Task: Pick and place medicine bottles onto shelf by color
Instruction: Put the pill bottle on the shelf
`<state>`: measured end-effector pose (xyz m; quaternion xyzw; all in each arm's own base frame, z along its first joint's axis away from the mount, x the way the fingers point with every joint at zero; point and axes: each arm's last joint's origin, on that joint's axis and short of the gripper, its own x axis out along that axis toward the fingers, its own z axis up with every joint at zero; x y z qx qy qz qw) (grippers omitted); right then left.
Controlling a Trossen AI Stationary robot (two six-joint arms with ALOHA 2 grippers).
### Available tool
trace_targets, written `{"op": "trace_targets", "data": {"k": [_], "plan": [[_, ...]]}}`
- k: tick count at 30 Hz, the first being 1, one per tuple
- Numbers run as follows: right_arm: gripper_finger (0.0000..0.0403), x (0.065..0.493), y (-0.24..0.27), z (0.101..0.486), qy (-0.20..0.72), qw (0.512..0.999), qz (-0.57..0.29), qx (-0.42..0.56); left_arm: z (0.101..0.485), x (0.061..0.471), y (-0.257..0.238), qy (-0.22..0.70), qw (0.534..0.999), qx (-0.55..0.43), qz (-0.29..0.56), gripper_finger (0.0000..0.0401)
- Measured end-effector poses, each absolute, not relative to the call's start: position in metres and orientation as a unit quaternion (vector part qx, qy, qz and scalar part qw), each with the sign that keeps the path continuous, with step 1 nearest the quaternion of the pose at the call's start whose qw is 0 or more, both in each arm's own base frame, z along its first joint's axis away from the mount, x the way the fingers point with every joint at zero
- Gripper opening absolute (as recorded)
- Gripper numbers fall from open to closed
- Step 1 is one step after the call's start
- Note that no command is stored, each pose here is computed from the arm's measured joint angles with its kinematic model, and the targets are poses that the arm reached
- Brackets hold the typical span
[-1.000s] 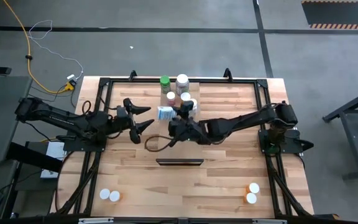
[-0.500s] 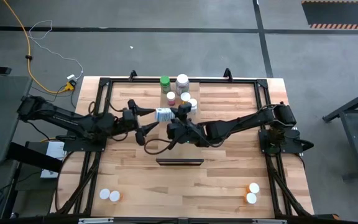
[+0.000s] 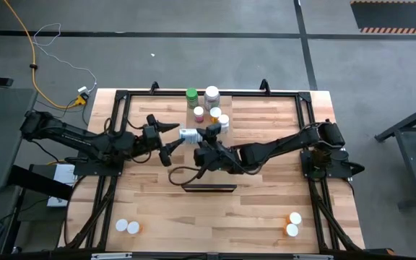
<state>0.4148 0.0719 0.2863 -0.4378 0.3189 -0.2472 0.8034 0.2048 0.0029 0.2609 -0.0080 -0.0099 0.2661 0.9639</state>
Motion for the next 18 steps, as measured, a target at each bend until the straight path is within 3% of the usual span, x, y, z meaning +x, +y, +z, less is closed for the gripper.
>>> {"op": "trace_targets", "data": {"k": [18], "plan": [[0.017, 0.418, 0.083, 0.295, 0.288, 0.797, -0.239, -0.475, 0.267, 0.191, -0.001, -0.004, 0.983, -0.055, 0.177, 0.0267]]}}
